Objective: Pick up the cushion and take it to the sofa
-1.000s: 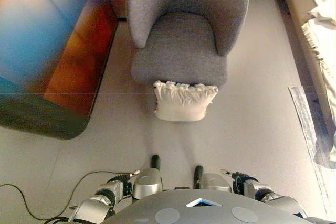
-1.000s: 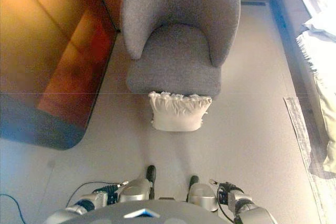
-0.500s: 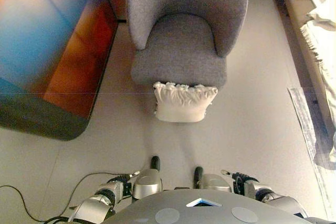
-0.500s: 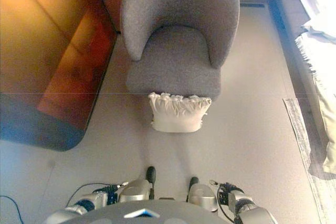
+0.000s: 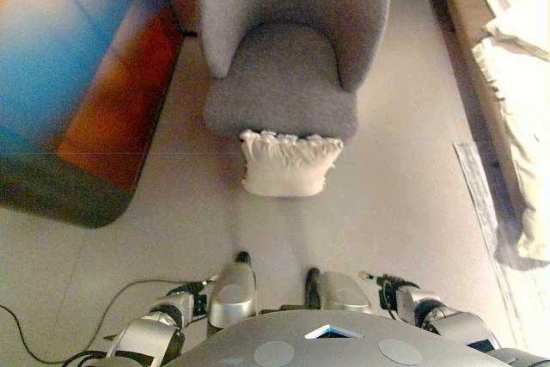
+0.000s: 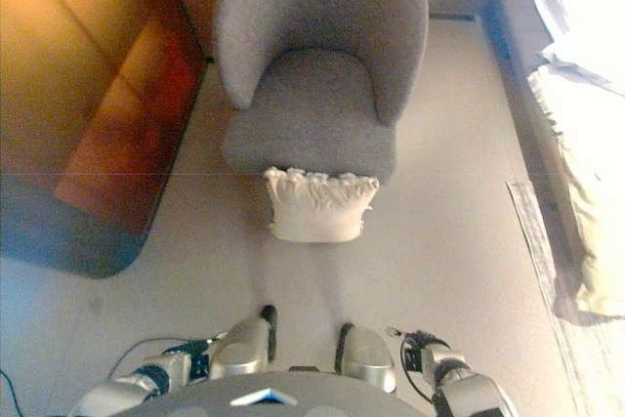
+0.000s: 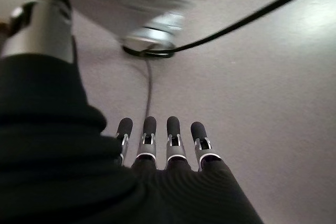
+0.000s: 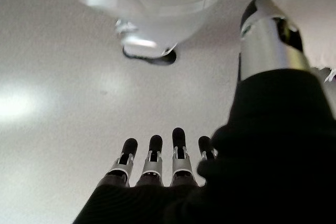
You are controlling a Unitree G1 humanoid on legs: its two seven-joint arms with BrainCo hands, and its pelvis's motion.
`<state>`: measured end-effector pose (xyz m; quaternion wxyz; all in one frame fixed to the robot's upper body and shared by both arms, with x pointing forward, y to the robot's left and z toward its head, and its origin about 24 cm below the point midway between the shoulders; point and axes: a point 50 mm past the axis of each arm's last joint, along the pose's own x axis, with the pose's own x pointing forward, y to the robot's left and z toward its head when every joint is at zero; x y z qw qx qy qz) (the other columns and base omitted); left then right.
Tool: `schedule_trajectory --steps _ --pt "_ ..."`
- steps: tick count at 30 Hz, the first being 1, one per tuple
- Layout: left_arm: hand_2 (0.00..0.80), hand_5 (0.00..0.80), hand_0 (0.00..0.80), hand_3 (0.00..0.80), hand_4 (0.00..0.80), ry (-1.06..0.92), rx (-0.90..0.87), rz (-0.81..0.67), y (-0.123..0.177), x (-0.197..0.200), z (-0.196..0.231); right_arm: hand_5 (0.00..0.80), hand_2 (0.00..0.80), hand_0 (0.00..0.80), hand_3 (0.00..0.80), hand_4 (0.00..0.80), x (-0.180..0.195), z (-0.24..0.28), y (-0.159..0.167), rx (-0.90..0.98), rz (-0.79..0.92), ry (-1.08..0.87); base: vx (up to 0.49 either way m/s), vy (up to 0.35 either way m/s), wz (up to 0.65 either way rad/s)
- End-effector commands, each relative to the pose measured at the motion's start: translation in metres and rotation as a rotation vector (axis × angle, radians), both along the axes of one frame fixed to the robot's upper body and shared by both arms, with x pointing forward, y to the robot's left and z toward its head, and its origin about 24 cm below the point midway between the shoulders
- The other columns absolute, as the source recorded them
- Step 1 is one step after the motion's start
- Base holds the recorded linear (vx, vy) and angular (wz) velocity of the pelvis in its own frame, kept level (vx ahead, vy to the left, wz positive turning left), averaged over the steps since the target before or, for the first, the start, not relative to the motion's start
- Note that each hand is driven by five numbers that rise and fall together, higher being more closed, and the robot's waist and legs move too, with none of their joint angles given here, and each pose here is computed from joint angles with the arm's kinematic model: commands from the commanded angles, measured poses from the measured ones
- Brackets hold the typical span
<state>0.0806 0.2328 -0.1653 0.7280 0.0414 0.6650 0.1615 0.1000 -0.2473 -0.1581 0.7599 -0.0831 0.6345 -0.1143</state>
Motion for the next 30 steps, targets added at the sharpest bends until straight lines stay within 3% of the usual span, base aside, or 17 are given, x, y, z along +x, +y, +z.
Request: schedule_trajectory --steps 1,12,21,26,30 --pt "0.000 0.000 0.000 0.000 0.000 -0.011 -0.046 0.000 -0.015 -0.009 -0.005 0.000 0.000 0.000 0.000 0.000 -0.001 0.002 -0.006 -0.017 0.036 0.012 0.405 0.016 -0.33" --pt "0.000 0.000 0.000 0.000 0.000 0.132 -0.074 0.003 -0.011 -0.053 -0.009 0.000 0.000 0.000 0.000 0.000 -0.042 -0.003 -0.014 -0.028 0.018 0.168 0.654 0.132 -0.30" --pt "0.000 0.000 0.000 0.000 0.000 0.142 -0.037 0.024 0.002 -0.051 -0.005 0.000 0.000 0.000 0.000 0.000 -0.052 -0.008 -0.003 -0.027 0.024 0.193 0.598 0.195 -0.42" --pt "0.000 0.000 0.000 0.000 0.000 0.100 0.002 -0.059 0.021 -0.020 0.003 0.000 0.000 0.000 0.000 0.000 -0.019 -0.006 0.006 -0.008 0.114 0.052 0.386 0.035 0.00" --pt "0.000 0.000 0.000 0.000 0.000 -0.016 0.006 -0.108 0.018 0.029 0.012 0.000 0.000 0.000 0.000 0.000 0.038 0.008 0.018 0.000 0.149 -0.173 -0.069 -0.220 -0.01"
